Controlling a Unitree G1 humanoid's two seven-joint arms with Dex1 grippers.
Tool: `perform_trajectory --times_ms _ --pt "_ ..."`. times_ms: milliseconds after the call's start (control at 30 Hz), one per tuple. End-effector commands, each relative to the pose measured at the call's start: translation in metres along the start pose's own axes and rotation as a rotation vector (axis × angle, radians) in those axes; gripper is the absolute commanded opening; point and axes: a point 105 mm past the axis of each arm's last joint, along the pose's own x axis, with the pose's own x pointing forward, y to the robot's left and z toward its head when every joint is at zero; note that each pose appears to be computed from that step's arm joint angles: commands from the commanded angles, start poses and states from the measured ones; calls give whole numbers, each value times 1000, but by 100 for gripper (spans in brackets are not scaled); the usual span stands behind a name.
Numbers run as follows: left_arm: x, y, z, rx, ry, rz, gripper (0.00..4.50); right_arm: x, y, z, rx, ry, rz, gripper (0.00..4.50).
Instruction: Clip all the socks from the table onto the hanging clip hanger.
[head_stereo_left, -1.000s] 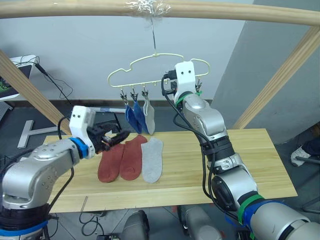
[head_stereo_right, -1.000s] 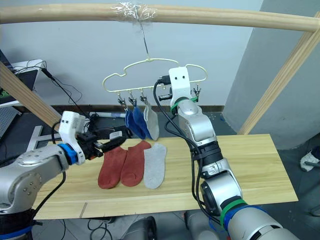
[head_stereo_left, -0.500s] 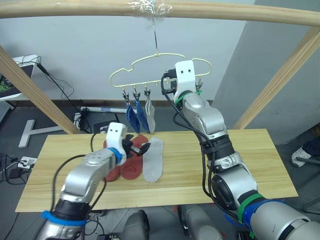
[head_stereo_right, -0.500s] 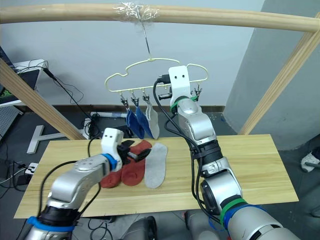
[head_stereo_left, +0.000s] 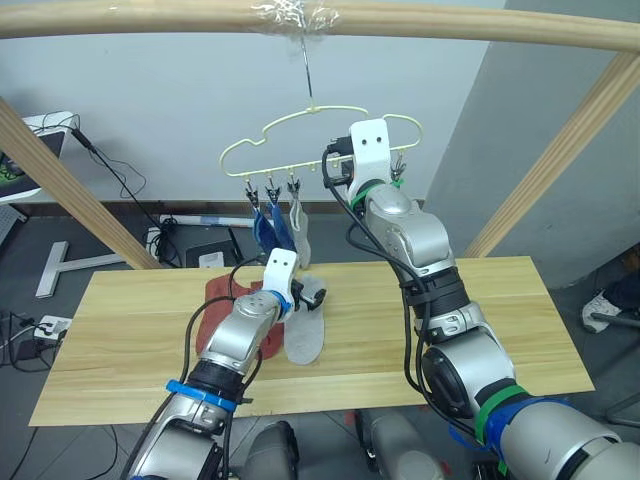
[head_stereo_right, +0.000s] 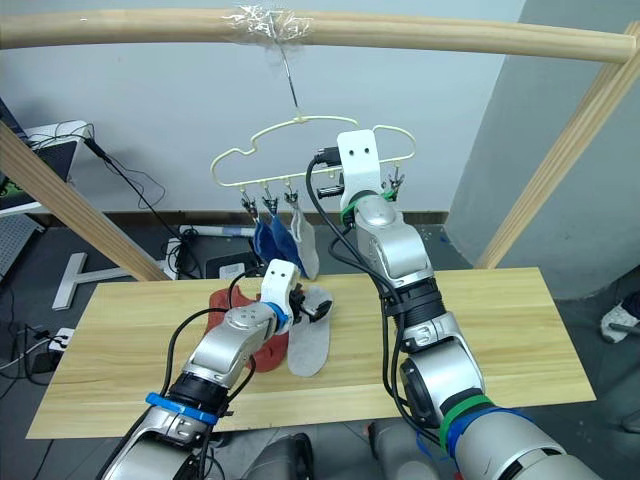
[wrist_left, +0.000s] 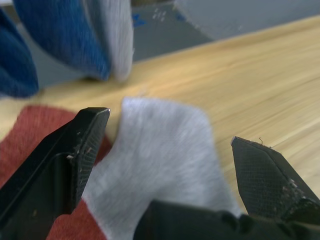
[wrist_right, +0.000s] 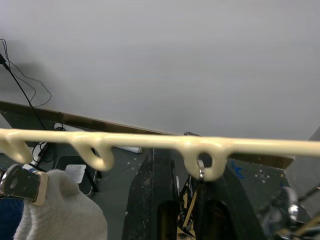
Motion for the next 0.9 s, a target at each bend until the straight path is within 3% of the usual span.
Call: perform_trajectory --times_ms 33,633,733,900 --pt "6 2 7 19 -4 18 450 -3 4 24 1 -72 8 1" --pt "23 -17 -14 -12 184 -72 450 -5 3 26 8 -73 1 1" --pt "22 -15 -14 9 184 -65 384 -4 3 26 9 -73 0 1" --pt "21 -13 -16 12 194 -61 231 -4 3 26 12 -73 -1 1"
